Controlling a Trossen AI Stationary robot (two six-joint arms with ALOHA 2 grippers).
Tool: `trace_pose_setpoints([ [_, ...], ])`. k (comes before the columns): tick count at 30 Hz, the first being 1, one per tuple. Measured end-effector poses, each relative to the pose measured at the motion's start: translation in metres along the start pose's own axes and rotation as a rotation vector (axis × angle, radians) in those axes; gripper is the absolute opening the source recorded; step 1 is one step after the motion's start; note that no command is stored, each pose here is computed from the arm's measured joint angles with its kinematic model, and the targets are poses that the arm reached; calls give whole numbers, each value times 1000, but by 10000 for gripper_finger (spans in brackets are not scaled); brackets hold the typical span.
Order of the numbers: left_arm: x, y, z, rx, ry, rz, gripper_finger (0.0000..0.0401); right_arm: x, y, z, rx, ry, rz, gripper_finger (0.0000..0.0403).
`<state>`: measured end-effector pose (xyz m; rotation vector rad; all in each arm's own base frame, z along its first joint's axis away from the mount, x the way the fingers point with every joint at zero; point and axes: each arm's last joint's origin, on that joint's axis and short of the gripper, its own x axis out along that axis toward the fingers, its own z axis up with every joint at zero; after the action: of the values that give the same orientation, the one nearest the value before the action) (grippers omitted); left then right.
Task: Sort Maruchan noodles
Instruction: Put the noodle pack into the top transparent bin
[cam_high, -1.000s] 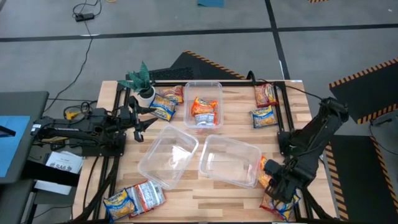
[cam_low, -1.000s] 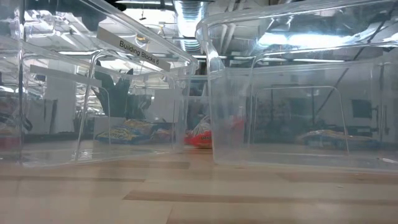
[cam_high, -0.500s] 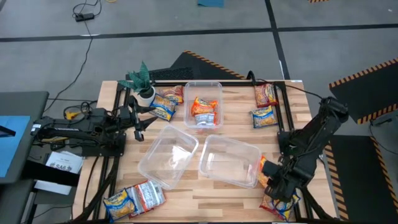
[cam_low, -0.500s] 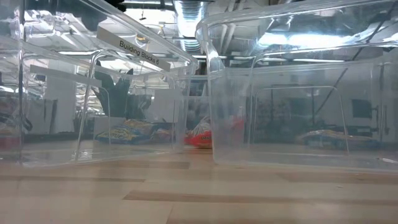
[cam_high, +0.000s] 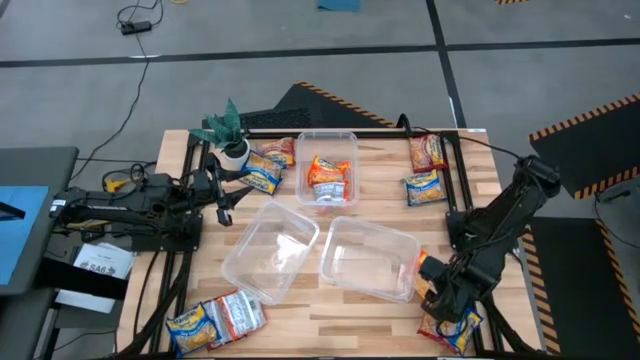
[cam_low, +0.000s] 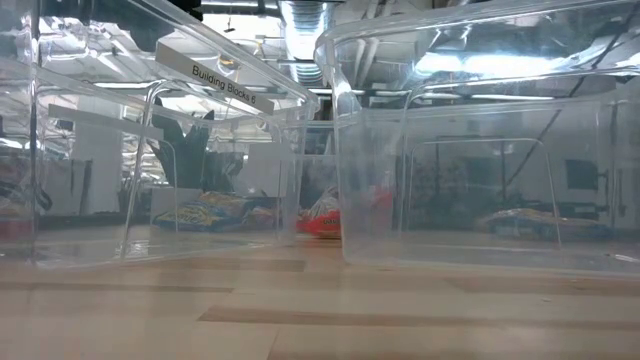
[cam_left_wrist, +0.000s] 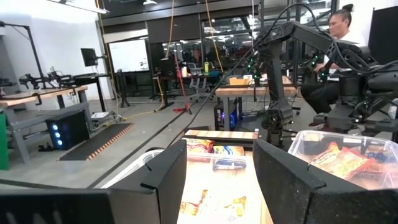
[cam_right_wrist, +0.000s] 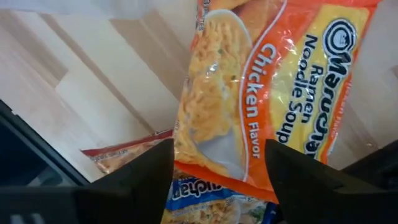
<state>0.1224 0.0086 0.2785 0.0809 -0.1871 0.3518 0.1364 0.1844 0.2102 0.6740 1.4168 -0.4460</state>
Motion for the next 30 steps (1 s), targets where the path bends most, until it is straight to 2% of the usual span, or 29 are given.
trace_pose_setpoints([
  [8,0,0,0,0,0,0,175,12,4,-2,6,49,-49,274],
  [22,0,0,0,0,0,-1,175,40,10,-4,-140,89,-169,264],
  [26,0,0,0,-1,0,-1,175,48,11,-4,-172,104,-202,209],
  [30,0,0,0,-1,0,-1,175,55,12,-6,-225,146,-230,98],
])
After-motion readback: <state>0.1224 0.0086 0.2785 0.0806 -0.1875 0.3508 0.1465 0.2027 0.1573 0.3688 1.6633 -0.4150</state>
